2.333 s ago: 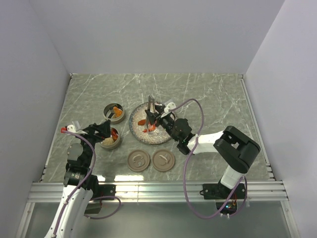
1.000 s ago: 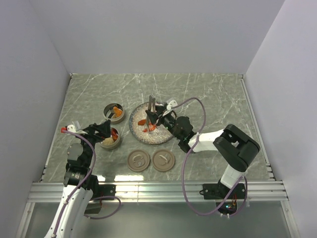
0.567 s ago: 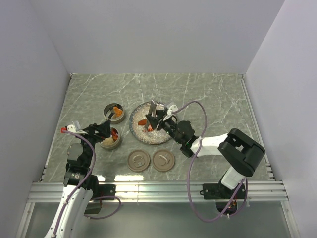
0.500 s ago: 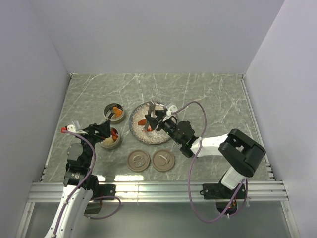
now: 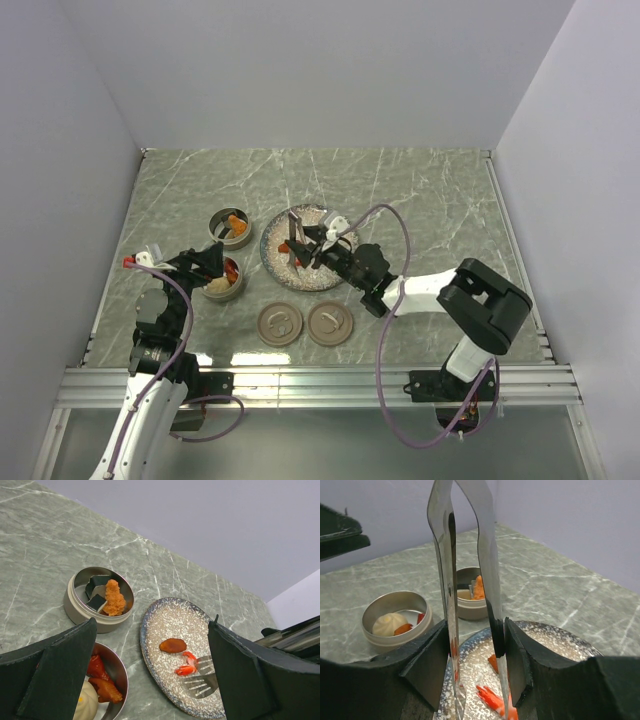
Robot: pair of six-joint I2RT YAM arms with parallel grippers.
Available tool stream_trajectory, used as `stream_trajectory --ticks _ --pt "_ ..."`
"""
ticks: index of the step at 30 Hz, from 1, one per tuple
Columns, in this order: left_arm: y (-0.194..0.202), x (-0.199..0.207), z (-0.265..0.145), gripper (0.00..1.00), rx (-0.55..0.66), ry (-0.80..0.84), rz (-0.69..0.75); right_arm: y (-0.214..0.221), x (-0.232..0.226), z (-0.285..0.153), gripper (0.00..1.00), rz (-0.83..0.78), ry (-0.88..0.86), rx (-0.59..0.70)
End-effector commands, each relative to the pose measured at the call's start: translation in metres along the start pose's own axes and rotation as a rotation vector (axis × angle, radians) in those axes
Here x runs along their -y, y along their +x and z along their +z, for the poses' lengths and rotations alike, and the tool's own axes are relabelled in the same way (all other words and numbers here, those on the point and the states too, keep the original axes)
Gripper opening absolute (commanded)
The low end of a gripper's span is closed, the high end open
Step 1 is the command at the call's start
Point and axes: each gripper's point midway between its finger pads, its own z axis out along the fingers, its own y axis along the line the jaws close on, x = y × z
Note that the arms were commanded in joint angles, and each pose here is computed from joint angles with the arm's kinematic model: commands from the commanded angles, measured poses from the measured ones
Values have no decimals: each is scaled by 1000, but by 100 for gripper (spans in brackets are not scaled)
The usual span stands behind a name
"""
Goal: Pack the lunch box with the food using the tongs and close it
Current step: Pick up the food using the clamp
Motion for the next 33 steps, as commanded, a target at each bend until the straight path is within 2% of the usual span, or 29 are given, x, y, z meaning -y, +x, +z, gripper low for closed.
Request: stream_trajectory --ticks 1,11,24,28,31,33 --pt "-8 9 1 99 29 42 -1 -29 -12 16 53 -46 -84 96" --pt "-8 10 1 99 29 45 0 -24 -13 28 53 -47 -200 97" --pt "-9 10 2 99 27 45 3 -1 -5 31 51 -18 -268 11" --pt "-9 10 2 99 29 45 3 9 -5 25 45 -19 -264 -31" --pt "-9 10 2 99 30 45 3 13 -2 21 36 -24 -247 -48" --pt "-8 10 2 99 29 42 3 13 -1 21 26 -22 -242 -50"
